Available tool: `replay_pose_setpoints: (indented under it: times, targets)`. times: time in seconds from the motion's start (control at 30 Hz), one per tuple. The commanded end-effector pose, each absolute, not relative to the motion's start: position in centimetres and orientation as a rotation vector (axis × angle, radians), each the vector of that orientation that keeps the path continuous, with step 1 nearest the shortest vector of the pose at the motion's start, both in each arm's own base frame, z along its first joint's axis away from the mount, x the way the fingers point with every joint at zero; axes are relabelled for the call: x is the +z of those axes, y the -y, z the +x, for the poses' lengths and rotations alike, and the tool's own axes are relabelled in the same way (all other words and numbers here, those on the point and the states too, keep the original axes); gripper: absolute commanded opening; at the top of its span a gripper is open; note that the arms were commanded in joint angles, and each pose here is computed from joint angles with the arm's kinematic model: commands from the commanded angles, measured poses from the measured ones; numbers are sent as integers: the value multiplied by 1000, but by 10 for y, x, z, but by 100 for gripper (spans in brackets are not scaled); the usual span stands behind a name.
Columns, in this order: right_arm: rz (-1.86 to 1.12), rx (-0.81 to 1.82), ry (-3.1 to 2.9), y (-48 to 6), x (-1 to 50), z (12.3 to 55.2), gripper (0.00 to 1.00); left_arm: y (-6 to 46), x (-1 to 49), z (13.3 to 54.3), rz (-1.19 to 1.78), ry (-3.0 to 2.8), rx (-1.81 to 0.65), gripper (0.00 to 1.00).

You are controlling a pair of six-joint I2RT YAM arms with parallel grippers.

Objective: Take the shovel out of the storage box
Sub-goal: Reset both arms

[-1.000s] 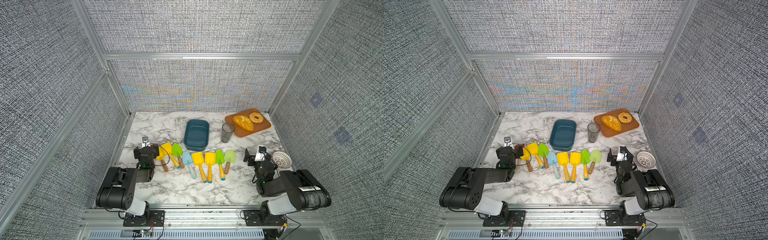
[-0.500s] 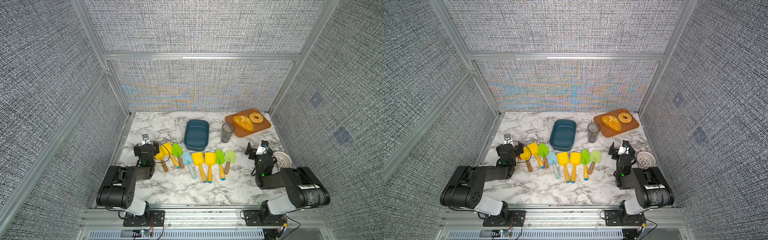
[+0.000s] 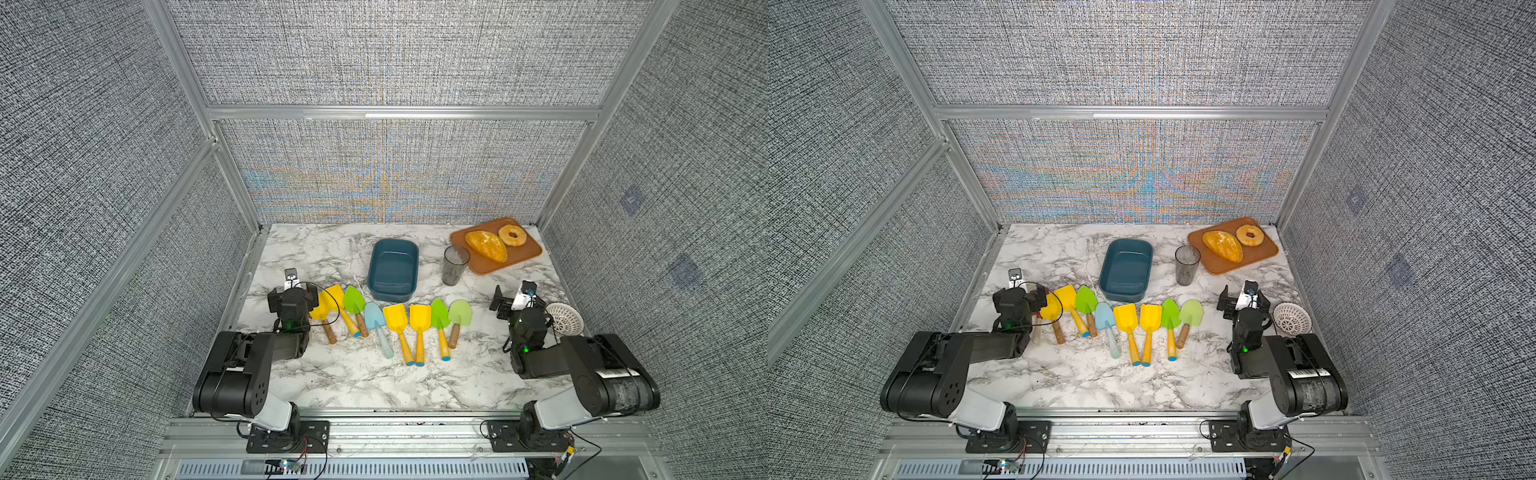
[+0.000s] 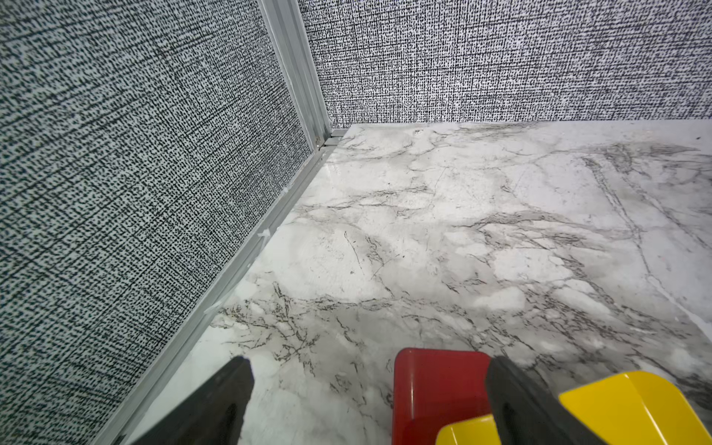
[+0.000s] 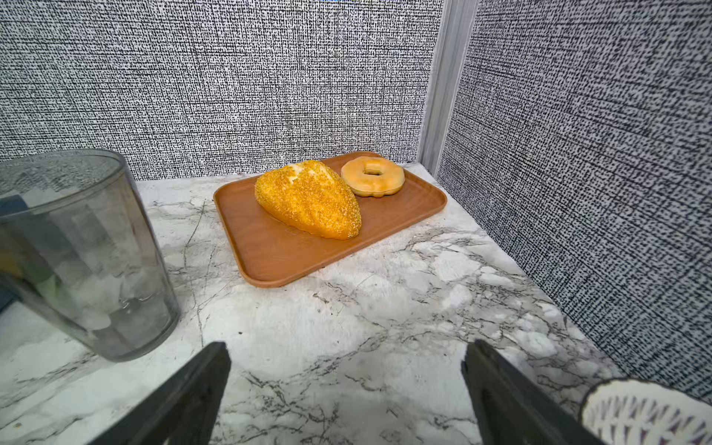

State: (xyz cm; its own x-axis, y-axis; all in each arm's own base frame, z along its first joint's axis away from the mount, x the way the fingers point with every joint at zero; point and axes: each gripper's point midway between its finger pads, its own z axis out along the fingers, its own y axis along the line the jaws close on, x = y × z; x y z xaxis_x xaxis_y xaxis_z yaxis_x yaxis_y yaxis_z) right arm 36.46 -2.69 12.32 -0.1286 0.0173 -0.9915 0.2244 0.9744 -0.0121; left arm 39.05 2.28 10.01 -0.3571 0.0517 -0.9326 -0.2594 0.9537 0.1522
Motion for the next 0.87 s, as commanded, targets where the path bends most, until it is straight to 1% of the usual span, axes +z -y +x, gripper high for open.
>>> replay_pose_setpoints:
  times: [0.0, 0.13, 0.37, 0.83]
  targets:
    - [197, -180, -1681, 28, 126, 365, 99, -23, 105, 389, -159, -1881, 320, 99]
    - [197, -180, -1681, 28, 126, 365, 99, -24, 107, 380, -166, -1844, 310, 99]
    - [197, -181, -1681, 28, 126, 365, 99, -21, 103, 392, -141, -1900, 316, 99]
    - [196, -179, -1681, 28, 126, 366, 99, -21, 102, 392, -139, -1902, 315, 99]
